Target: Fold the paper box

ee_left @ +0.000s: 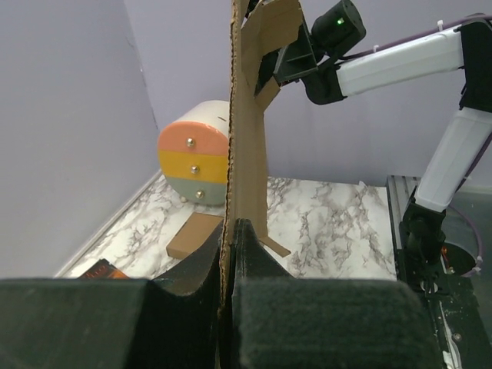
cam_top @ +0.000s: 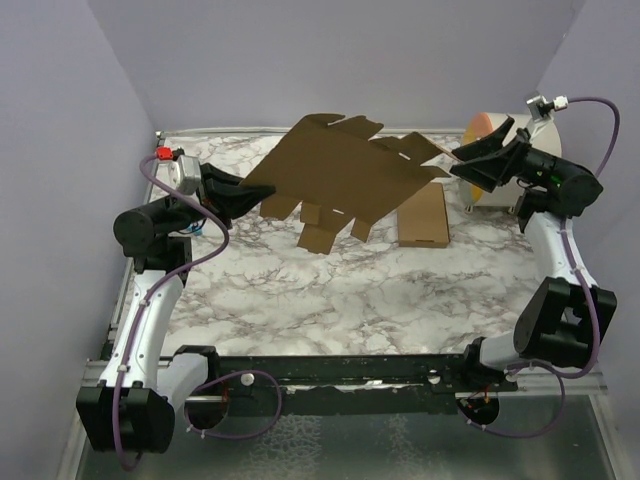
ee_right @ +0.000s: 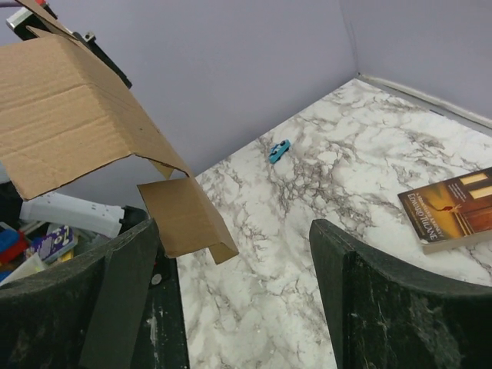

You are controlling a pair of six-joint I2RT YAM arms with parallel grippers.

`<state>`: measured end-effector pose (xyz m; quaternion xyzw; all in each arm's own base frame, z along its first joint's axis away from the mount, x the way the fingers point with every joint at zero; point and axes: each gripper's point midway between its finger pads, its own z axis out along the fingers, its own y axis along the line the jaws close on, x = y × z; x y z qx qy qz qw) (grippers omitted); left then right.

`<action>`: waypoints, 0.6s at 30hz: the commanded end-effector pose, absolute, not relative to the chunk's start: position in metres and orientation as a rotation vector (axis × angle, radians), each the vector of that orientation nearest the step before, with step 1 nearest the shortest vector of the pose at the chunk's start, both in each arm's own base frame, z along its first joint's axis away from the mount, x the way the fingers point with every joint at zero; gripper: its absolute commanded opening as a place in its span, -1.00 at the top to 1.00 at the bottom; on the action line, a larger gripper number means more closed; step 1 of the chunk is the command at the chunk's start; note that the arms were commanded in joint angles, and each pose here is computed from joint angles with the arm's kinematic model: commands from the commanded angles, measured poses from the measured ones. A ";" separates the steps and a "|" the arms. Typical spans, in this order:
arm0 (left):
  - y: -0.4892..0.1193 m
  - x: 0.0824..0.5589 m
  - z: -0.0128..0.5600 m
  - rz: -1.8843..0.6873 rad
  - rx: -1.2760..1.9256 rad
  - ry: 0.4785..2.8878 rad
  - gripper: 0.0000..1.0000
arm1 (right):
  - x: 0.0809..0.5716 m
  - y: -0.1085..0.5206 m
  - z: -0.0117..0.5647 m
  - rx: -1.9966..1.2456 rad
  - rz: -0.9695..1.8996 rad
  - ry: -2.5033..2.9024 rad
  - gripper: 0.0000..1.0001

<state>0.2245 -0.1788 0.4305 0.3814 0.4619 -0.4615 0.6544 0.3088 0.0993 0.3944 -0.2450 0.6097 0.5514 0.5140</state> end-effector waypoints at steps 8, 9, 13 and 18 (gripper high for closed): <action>-0.179 0.216 0.450 -1.026 0.904 0.980 1.00 | 0.313 0.108 0.407 -0.675 1.309 1.442 -0.49; -0.179 0.215 0.450 -1.030 0.906 0.978 1.00 | 0.313 0.112 0.407 -0.689 1.315 1.442 -0.46; -0.179 0.214 0.453 -1.029 0.912 0.967 1.00 | 0.309 0.121 0.406 -0.729 1.322 1.439 -0.35; -0.179 0.216 0.454 -1.025 0.907 0.967 1.00 | 0.297 0.127 0.403 -0.773 1.322 1.438 -0.36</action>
